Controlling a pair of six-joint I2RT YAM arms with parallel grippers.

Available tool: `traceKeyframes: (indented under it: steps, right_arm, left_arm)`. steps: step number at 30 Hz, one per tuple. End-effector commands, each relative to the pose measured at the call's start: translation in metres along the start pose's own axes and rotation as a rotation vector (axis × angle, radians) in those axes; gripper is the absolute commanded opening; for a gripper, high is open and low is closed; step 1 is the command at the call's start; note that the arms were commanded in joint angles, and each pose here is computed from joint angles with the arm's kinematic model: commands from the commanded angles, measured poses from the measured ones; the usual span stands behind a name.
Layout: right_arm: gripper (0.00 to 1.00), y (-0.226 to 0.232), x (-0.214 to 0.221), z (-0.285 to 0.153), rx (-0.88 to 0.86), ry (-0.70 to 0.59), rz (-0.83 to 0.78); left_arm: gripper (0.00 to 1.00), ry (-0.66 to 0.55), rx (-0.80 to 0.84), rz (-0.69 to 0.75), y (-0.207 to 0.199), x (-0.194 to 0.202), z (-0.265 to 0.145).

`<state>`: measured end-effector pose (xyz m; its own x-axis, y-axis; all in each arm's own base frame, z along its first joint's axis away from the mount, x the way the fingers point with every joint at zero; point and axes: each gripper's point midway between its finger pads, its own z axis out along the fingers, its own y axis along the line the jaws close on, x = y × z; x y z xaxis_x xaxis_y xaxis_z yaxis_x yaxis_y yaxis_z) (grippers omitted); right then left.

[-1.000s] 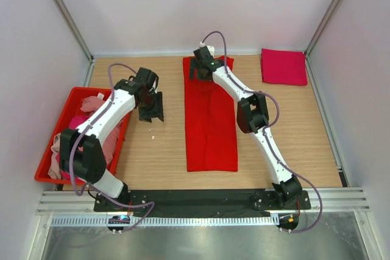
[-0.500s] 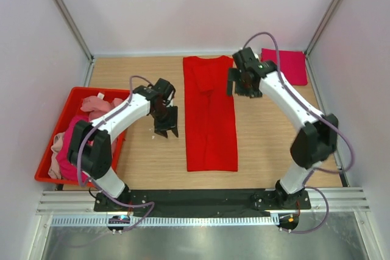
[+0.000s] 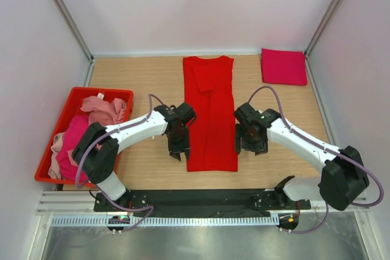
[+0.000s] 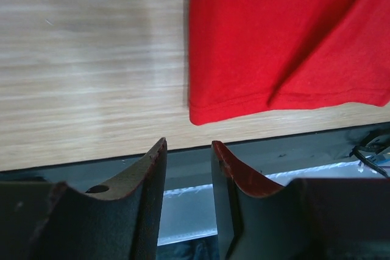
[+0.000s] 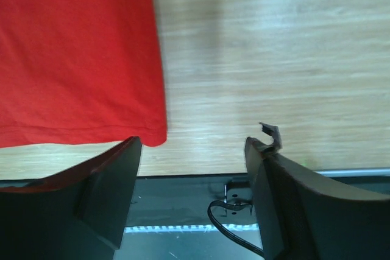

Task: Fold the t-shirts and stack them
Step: Fold the tshirt

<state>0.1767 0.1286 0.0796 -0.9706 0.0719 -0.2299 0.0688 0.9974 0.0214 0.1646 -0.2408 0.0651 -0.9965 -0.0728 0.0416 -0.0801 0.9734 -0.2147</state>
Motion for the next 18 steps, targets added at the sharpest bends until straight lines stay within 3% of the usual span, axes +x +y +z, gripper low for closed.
traceKeyframes:
  steps: [1, 5, 12, 18]
  right_arm:
    - [0.71, 0.005, 0.004, -0.002, -0.050, -0.027, 0.070]
    - [0.59, 0.010, 0.008, -0.003, -0.098, -0.034, 0.107]
    - [0.57, 0.021, 0.019, 0.006, -0.146, 0.016, 0.131]
    - [0.57, 0.030, 0.033, 0.012, -0.175, 0.064, 0.127]
  left_arm:
    - [0.36, -0.045, -0.014, -0.108, -0.010, 0.003, 0.004]
    - [0.36, -0.112, -0.054, -0.126, -0.010, 0.002, 0.006]
    - [0.41, -0.111, -0.111, -0.163, -0.006, 0.010, 0.017]
    - [0.38, -0.093, -0.134, -0.164, -0.009, 0.012, 0.033]
